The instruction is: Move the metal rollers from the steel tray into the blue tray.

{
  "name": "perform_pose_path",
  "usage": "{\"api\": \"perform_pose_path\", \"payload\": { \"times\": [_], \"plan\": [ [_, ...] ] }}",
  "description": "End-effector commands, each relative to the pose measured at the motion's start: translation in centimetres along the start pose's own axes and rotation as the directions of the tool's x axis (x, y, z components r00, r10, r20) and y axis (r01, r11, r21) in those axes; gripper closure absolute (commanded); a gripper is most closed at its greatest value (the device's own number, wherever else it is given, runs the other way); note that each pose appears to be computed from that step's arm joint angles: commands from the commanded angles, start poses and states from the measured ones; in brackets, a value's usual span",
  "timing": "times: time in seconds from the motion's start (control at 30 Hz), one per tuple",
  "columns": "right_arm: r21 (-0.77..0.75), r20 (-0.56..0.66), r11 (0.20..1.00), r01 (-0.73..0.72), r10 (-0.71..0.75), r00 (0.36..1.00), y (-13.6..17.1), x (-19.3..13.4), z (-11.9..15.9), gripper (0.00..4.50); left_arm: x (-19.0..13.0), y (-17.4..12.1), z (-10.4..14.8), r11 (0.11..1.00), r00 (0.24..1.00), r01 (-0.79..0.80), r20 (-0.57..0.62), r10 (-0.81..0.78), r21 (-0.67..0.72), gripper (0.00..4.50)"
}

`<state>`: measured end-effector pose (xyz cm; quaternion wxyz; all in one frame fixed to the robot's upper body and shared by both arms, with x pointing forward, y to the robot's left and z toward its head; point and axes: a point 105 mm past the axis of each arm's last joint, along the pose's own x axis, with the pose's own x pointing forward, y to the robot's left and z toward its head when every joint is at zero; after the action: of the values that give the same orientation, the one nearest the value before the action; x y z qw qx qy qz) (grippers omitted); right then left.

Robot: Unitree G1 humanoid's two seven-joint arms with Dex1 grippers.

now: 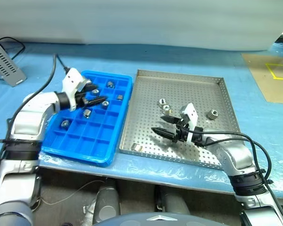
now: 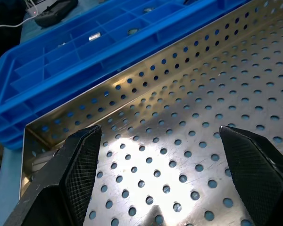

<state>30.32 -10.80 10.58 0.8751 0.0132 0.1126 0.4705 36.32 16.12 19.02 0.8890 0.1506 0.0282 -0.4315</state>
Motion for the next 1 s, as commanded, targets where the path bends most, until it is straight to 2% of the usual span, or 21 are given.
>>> {"api": "perform_pose_path", "payload": {
  "times": [0.03,0.2,0.3,0.47,0.7,0.8,1.0],
  "plan": [
    [-0.051,0.079,0.998,0.026,-0.022,0.997,-0.5,-0.5,2.3,0.34,3.6,-1.9,1.5,0.994,0.993,0.105,0.05,-0.107,0.039,1.2],
    [-0.086,0.098,0.992,0.087,-0.079,0.992,-1.2,-1.2,3.0,0.34,10.0,-5.0,0.7,0.968,0.972,0.232,0.013,-0.234,0.092,1.2],
    [-0.087,0.11,0.987,0.133,-0.123,0.986,-1.5,-1.6,2.9,0.34,13.2,-5.8,0.6,0.962,0.967,0.252,-0.004,-0.254,0.106,1.2],
    [-0.068,0.131,0.977,0.203,-0.193,0.972,-1.7,-2.6,2.7,0.34,17.0,-6.2,0.7,0.967,0.982,0.187,-0.054,-0.18,0.176,1.2],
    [-0.058,0.13,0.966,0.25,-0.241,0.962,-1.3,-3.7,1.8,0.34,17.7,-6.2,0.0,0.931,0.978,0.188,-0.144,-0.149,0.312,1.2],
    [-0.051,0.128,0.96,0.275,-0.267,0.955,-1.4,-4.1,1.4,0.34,17.8,-6.0,-0.1,0.939,0.972,0.199,-0.18,-0.152,0.281,1.2],
    [-0.046,0.118,0.956,0.29,-0.283,0.952,-1.2,-4.1,0.7,0.34,18.0,-6.6,0.1,0.947,0.97,0.22,-0.153,-0.188,0.235,1.2]
  ]
}}
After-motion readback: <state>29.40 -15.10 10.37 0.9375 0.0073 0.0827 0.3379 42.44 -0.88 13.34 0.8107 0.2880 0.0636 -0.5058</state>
